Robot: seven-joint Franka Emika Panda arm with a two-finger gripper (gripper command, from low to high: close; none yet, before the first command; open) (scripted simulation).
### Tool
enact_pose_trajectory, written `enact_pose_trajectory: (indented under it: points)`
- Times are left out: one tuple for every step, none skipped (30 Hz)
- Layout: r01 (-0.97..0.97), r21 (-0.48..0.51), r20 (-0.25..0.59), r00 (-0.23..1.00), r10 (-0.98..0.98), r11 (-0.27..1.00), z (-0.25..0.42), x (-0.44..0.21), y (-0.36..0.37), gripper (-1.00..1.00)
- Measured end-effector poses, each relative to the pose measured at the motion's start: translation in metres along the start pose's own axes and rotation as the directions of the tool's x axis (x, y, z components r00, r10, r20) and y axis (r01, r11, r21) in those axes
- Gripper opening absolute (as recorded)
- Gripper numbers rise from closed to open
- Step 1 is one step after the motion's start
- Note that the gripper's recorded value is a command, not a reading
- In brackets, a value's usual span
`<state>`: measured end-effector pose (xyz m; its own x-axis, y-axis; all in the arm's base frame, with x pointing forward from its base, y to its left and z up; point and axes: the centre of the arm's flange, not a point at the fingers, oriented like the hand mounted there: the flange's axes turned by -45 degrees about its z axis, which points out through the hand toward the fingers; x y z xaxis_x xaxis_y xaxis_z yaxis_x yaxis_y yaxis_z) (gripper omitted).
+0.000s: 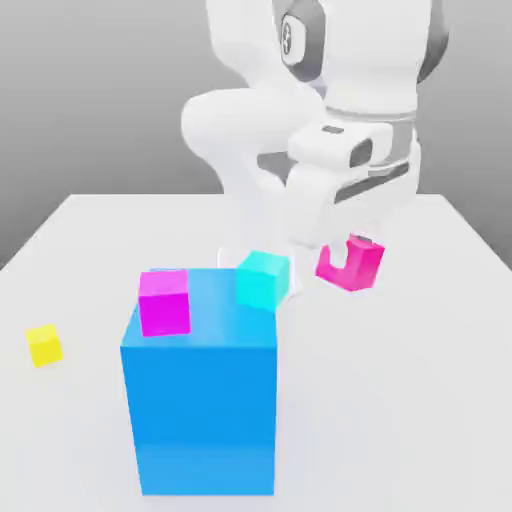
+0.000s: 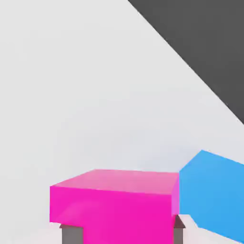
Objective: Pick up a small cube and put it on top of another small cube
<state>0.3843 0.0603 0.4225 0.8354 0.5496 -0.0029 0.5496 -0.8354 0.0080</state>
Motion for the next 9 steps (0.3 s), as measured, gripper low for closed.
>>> enact_pose_trajectory:
  points:
    - [-0.075, 0.004, -0.001, 0.997, 0.075, 0.997, -0.014, -0.009, 0.014, -1.0]
    - [-0.152, 0.009, -0.002, 0.988, 0.152, 0.988, -0.028, -0.02, 0.028, -1.0]
    - [-0.19, 0.011, -0.002, 0.982, 0.19, 0.982, -0.027, -0.025, 0.035, -1.0]
    - [-0.209, 0.013, -0.002, 0.978, 0.209, 0.978, -0.019, -0.027, 0.038, -1.0]
    - [-0.218, 0.013, -0.002, 0.976, 0.218, 0.976, -0.008, -0.028, 0.04, -1.0]
    - [-0.223, 0.014, -0.002, 0.975, 0.223, 0.975, 0.005, -0.029, 0.041, -1.0]
    - [-0.226, 0.014, -0.002, 0.974, 0.226, 0.974, 0.017, -0.03, 0.041, 1.0]
    - [-0.226, 0.014, -0.002, 0.974, 0.226, 0.974, 0.017, -0.03, 0.041, 1.0]
    - [-0.226, 0.014, -0.002, 0.974, 0.226, 0.974, 0.017, -0.03, 0.041, 1.0]
